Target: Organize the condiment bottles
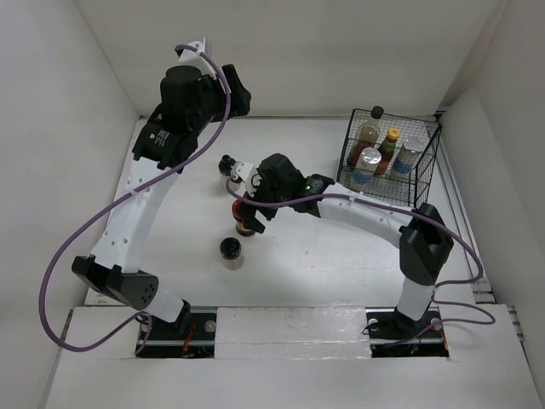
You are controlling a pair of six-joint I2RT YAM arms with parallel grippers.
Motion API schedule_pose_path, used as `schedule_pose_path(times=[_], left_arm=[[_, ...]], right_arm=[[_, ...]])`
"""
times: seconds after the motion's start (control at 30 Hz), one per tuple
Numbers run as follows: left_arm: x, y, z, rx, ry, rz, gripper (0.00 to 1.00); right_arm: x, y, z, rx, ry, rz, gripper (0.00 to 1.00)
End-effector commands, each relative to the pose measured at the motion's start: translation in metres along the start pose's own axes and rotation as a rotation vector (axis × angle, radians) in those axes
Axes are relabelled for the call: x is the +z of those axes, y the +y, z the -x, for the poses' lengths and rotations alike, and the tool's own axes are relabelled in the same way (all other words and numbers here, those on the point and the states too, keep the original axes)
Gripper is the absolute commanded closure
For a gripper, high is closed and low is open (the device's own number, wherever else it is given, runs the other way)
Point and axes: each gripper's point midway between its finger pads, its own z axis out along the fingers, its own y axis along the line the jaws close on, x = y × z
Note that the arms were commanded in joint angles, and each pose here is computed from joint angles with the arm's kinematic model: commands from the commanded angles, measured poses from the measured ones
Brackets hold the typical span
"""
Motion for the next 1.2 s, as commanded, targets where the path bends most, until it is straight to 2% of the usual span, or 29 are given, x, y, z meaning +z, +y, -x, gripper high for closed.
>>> schedule_pose_path(times=[0.0,0.1,0.2,0.27,0.43,0.5,0.57,0.6,0.63,0.67,0.73,0.83,0.93,1.0,1.03,1.13,1.17], left_arm=[[-0.020,-0.005,0.031,0.021,-0.084,-0.008,0.26],[-0.016,-0.004,0.015,0.025,-0.046,-0.020,0.26],[-0.015,-0.001,0.009,0.036,-0.038,-0.016,0.26],[-0.019,-0.001,0.012,0.045,-0.046,-0.019,0.26],[-0.019,0.001,0.007,0.046,-0.036,-0.015,0.26],[-0.018,0.002,0.004,0.046,-0.028,-0.012,0.26],[-0.018,0.003,0.004,0.056,-0.028,-0.012,0.26],[-0.018,0.003,0.004,0.056,-0.028,-0.012,0.26],[-0.018,0.003,0.004,0.056,-0.028,-0.012,0.26],[-0.017,0.004,0.000,0.056,-0.020,-0.008,0.26],[-0.016,0.005,0.003,0.055,-0.031,-0.003,0.26],[-0.018,0.003,0.006,0.055,-0.040,-0.006,0.26],[-0.016,-0.009,0.008,0.032,-0.031,-0.058,0.26],[-0.006,-0.020,-0.004,0.050,0.003,-0.081,0.26],[-0.009,-0.039,-0.004,0.068,-0.005,-0.114,0.26],[-0.006,-0.071,-0.025,0.114,0.029,-0.158,0.25],[-0.007,-0.077,-0.028,0.128,0.034,-0.174,0.25]], right_arm=[[-0.001,-0.008,0.036,-0.058,-0.080,-0.023,0.03],[0.014,-0.012,0.038,-0.048,-0.077,-0.022,0.03],[0.030,-0.016,0.034,-0.041,-0.054,-0.018,0.07],[0.041,-0.019,0.031,-0.039,-0.045,-0.016,0.15],[0.057,-0.019,0.030,-0.023,-0.030,0.008,0.17],[0.058,-0.020,0.037,-0.021,-0.054,0.004,0.21],[0.061,-0.019,0.029,-0.018,-0.043,0.006,0.27],[0.061,-0.019,0.029,-0.018,-0.043,0.006,0.34],[0.057,-0.019,0.029,-0.009,-0.042,-0.004,0.53],[0.053,-0.021,0.033,-0.011,-0.051,-0.017,0.60],[0.042,-0.024,0.035,0.002,-0.069,-0.028,0.66],[-0.002,-0.039,0.052,0.038,-0.145,-0.099,0.66],[-0.072,-0.065,0.077,0.064,-0.249,-0.224,0.66],[-0.126,-0.079,0.091,0.080,-0.323,-0.318,0.67],[-0.151,-0.102,0.086,0.110,-0.328,-0.404,0.67],[-0.225,-0.132,0.084,0.153,-0.387,-0.590,0.69],[-0.251,-0.152,0.071,0.192,-0.372,-0.672,0.70]])
